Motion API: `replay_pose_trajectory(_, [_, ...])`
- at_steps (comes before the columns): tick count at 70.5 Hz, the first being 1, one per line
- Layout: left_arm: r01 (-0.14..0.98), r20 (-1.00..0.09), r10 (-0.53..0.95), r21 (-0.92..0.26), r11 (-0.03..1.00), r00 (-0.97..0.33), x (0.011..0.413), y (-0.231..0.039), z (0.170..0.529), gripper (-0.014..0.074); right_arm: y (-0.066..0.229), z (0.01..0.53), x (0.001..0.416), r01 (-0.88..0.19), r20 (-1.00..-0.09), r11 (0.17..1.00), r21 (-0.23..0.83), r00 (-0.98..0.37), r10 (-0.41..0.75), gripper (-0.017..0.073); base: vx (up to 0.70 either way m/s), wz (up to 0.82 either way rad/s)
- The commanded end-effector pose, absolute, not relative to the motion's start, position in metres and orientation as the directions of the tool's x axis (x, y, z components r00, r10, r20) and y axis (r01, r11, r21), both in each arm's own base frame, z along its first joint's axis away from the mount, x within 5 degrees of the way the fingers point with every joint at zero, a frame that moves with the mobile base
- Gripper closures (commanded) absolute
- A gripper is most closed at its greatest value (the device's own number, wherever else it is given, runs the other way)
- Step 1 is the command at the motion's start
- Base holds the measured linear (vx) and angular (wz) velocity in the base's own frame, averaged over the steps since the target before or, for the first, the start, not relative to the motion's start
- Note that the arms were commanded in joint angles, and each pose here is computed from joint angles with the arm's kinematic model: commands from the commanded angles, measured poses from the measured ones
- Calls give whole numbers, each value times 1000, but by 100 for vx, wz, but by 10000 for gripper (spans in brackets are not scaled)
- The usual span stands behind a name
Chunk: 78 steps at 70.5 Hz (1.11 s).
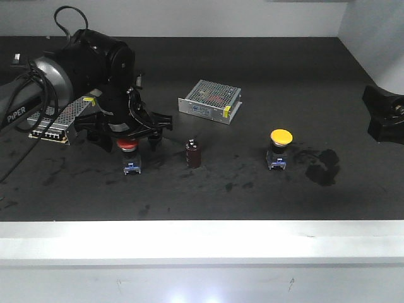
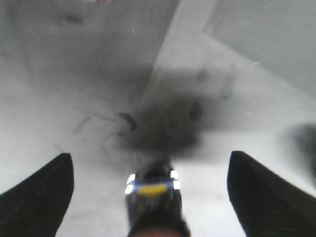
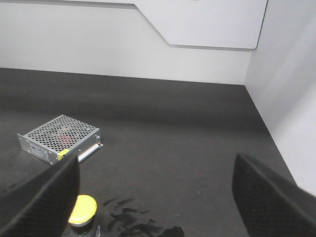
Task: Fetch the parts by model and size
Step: 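Close the left gripper on the red-capped switch's blue base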
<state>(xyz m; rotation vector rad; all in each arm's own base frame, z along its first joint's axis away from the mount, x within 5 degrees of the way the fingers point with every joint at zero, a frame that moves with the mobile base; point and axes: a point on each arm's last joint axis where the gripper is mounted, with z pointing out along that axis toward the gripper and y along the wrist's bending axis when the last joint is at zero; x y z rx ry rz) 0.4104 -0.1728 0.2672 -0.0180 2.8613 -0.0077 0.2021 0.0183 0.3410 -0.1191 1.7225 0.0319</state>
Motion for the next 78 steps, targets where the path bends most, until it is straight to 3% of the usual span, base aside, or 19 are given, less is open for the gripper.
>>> replay_pose_trajectory(1, [-34,-348,-50,-51,998,-936,403,-172,299,8,21,360,201,-117,-997,992,-55,-44,-60,-34,0,0])
replay_pose_trajectory(25, [-41,-302,-79,-130,991,-950,401,-179,297,8,21,360,201,-117,-997,992,-55,-44,-60,-34,0,0])
replay_pose_trajectory(78, [-15,-314,-48,-108,994,-948,401,-178,297,8,20,359,201,-114,-997,992,-56,-55,-62,-34,0,0])
